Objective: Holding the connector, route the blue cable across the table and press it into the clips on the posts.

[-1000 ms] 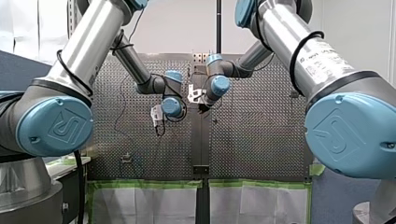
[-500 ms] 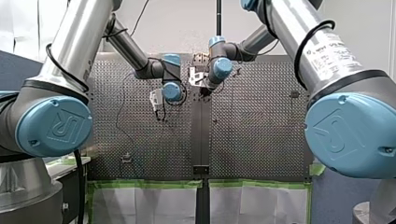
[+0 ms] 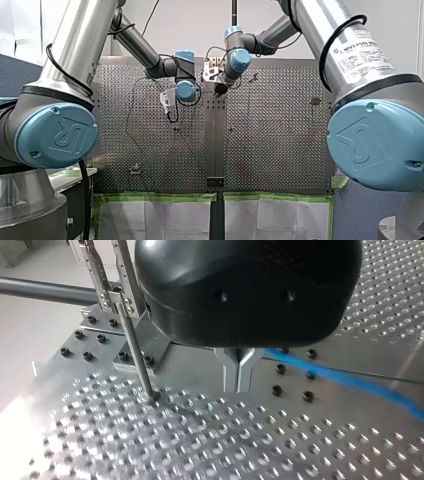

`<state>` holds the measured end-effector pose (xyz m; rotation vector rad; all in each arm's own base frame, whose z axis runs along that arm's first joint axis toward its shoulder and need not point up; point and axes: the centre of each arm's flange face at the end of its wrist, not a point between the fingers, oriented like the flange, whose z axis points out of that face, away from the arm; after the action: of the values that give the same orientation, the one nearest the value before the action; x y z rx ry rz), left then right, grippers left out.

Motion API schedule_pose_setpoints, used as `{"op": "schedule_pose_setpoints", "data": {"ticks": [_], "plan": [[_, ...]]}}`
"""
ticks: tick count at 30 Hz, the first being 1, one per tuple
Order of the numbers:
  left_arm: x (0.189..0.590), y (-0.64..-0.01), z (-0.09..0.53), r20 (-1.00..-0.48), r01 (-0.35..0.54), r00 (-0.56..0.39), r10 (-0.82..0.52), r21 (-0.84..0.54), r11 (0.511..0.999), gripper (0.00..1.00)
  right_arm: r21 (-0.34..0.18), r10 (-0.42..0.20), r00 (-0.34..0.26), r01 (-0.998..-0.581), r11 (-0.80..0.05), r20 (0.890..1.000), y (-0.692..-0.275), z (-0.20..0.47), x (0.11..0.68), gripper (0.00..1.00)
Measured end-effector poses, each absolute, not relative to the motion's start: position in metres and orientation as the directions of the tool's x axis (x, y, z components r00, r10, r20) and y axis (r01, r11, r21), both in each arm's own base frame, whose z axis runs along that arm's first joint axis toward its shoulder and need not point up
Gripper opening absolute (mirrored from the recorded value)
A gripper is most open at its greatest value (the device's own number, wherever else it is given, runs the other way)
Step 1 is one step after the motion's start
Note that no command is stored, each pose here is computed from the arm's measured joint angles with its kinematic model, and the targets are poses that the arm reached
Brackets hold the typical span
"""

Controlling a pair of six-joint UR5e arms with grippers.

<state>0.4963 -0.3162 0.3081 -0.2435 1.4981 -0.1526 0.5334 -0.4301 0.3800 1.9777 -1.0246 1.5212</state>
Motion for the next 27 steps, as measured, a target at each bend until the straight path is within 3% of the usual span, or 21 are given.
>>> {"op": "schedule_pose_setpoints", "data": {"ticks": [8, 27], "plan": [[0.492, -0.305, 0.308, -0.979, -0.121, 0.038, -0.202, -0.205, 0.971, 0.00, -0.113, -0.288, 0.095, -0.770, -0.628, 0.953, -0.421, 0.399, 0.529, 0.00], [0.477, -0.296, 0.365, -0.968, -0.092, 0.118, -0.220, -0.231, 0.969, 0.00, -0.148, -0.273, 0.037, -0.769, -0.622, 0.961, -0.413, 0.433, 0.518, 0.00]]}}
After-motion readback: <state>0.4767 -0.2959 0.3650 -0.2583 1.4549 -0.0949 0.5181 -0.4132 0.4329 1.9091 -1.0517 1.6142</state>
